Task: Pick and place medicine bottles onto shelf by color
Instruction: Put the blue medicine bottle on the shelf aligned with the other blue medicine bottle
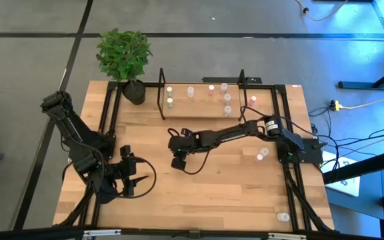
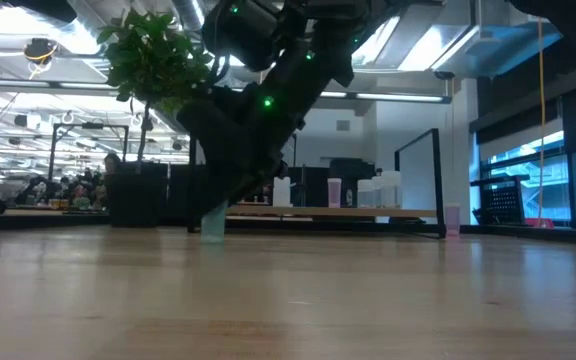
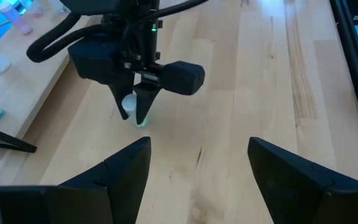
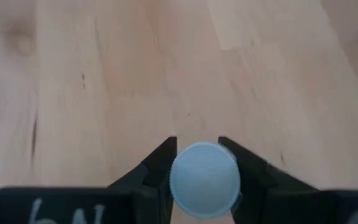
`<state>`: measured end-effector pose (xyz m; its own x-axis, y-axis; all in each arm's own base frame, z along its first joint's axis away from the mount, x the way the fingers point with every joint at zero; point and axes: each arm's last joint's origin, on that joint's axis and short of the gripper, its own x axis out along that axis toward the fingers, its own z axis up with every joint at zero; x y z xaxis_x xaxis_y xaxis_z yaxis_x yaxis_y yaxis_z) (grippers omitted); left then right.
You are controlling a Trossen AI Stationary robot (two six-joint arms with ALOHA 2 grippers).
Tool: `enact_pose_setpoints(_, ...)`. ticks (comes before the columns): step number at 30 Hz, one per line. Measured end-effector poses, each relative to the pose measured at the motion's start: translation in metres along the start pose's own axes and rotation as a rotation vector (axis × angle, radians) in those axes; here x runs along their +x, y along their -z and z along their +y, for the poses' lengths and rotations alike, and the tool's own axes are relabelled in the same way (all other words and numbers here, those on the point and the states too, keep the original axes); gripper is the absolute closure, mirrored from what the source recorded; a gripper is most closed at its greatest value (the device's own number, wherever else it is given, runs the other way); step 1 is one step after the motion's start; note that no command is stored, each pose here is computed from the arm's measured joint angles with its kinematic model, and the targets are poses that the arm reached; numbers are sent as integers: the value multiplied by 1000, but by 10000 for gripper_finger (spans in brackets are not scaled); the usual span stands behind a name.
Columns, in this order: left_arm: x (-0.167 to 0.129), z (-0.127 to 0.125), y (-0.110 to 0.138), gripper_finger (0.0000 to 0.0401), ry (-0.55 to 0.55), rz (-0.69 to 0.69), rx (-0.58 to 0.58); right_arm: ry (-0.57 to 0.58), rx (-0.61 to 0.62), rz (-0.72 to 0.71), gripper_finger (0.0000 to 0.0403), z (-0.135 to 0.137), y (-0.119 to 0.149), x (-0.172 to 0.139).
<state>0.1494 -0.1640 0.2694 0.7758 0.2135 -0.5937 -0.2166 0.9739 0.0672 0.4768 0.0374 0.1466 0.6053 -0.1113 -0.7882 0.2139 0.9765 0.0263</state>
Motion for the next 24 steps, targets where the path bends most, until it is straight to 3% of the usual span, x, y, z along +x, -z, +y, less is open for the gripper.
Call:
enact_pose_setpoints(14, 0, 0, 0, 138, -6, -4, 3, -1, 0, -2, 288, 0, 0, 0)
enact_pose_setpoints(24, 0, 0, 0, 138, -7, -4, 3, -1, 3, -8, 238, -1, -1, 0)
